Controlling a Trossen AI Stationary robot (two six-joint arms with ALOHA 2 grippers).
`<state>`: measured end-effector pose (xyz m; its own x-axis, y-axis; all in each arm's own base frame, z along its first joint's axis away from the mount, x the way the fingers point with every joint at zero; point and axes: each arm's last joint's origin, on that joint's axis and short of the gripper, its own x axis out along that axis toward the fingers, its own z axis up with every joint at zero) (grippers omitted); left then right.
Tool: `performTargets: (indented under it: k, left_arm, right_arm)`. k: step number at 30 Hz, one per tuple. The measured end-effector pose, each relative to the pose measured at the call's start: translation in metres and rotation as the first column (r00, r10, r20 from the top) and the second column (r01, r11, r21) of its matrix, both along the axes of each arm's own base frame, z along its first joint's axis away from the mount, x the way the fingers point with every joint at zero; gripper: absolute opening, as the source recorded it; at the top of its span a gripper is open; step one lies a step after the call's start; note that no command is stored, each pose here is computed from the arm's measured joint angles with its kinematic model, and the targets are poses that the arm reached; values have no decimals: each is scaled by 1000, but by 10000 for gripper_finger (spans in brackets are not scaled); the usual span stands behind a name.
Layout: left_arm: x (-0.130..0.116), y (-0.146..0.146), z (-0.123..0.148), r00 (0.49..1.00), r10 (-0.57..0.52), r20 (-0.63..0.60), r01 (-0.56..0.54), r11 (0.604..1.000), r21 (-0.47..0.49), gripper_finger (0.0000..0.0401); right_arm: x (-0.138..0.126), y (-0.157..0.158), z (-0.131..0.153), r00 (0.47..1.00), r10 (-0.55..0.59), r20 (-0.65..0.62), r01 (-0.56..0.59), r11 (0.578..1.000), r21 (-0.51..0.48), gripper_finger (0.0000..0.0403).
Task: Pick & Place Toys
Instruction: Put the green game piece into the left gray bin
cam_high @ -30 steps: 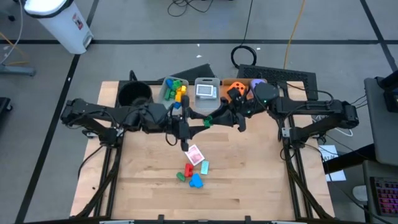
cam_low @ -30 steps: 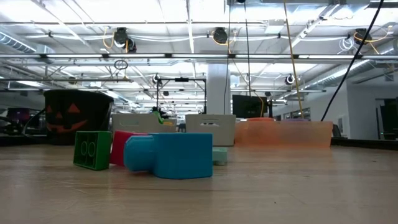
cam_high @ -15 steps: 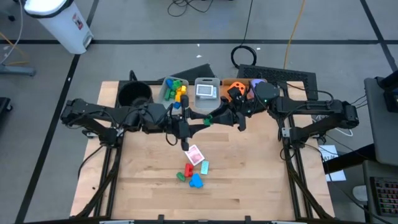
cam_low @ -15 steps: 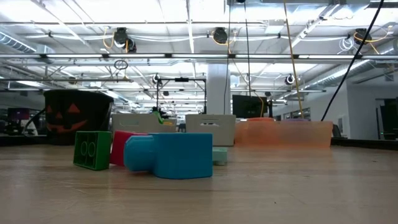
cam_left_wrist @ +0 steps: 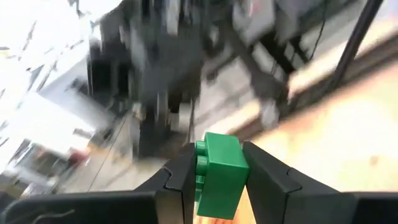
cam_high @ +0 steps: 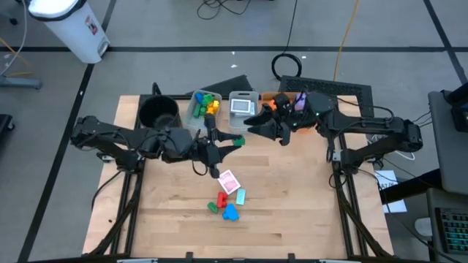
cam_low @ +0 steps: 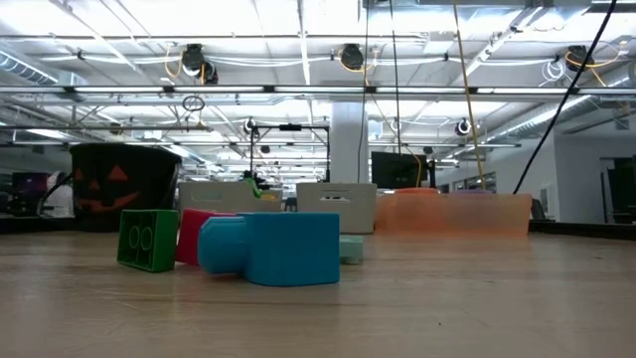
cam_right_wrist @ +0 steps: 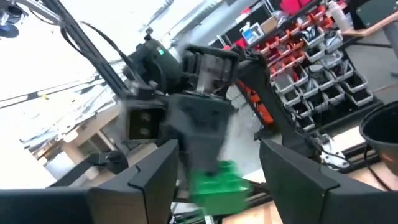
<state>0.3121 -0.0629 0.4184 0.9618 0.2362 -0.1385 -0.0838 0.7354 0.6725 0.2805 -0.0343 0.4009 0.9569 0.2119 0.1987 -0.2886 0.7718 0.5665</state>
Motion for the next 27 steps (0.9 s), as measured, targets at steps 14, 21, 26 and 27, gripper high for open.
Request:
performTargets:
  k: [14,21,26,27]
  left_arm:
    - [-41,40,-12,876,425,-228,-431,902,24,106]
    - [-27,84,-38,790,469,-396,-508,862,7,106]
    - [-18,120,-51,714,553,-429,-600,799,32,106]
    - [-16,127,-55,692,568,-445,-619,785,40,106]
  right_arm:
    - [-45,-27,14,980,-196,-37,189,970,-151,216]
    - [-52,-36,1,924,-344,-168,294,918,-265,213]
    - [-55,-44,-10,888,-378,-261,287,900,-329,211]
    - [-56,-46,-12,881,-384,-275,285,897,-338,211]
